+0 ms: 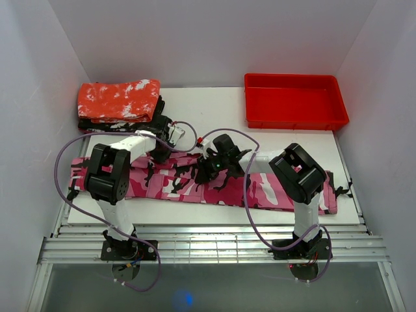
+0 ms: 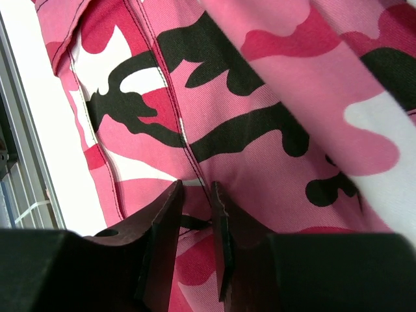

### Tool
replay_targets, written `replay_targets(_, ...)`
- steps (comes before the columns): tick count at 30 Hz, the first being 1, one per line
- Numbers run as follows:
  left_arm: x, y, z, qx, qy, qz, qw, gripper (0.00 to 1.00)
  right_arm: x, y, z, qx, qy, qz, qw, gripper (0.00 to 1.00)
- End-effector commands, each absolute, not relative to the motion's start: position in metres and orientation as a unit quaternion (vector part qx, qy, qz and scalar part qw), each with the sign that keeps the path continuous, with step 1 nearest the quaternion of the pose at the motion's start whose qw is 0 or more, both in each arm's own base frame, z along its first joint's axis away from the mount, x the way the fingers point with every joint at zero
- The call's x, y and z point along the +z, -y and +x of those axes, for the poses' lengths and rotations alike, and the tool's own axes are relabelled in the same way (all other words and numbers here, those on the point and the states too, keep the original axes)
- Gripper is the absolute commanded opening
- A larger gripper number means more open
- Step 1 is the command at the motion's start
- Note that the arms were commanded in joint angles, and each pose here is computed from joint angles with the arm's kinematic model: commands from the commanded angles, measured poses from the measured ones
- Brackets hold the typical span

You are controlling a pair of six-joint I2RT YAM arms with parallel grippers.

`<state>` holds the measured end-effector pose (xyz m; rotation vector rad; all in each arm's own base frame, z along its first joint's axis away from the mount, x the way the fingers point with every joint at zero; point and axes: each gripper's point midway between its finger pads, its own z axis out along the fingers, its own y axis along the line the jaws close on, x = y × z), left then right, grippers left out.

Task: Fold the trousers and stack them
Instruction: Fold the trousers

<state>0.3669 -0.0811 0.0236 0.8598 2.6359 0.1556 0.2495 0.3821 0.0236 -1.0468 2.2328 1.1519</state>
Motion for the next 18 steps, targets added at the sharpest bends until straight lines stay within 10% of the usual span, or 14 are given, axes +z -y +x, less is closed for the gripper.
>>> replay_targets(1,0.031,0.077,0.382,0.056,-0.935,0.296,0.189,0.13,-0.083,-0.297,0.193,0.261,-0.897,-0.354,0.042,0.31)
replay_targets(3,0.039,0.075,0.389,0.059,-0.932,0.298,0.199,0.0,-0.085,-0.296,0.193,0.256,-0.898,-0.354,0.038,0.31)
replay_targets(18,0.113,0.061,0.482,0.096,-0.894,0.285,0.333,0.0,-0.089,-0.293,0.19,0.251,-0.9,-0.356,0.026,0.29)
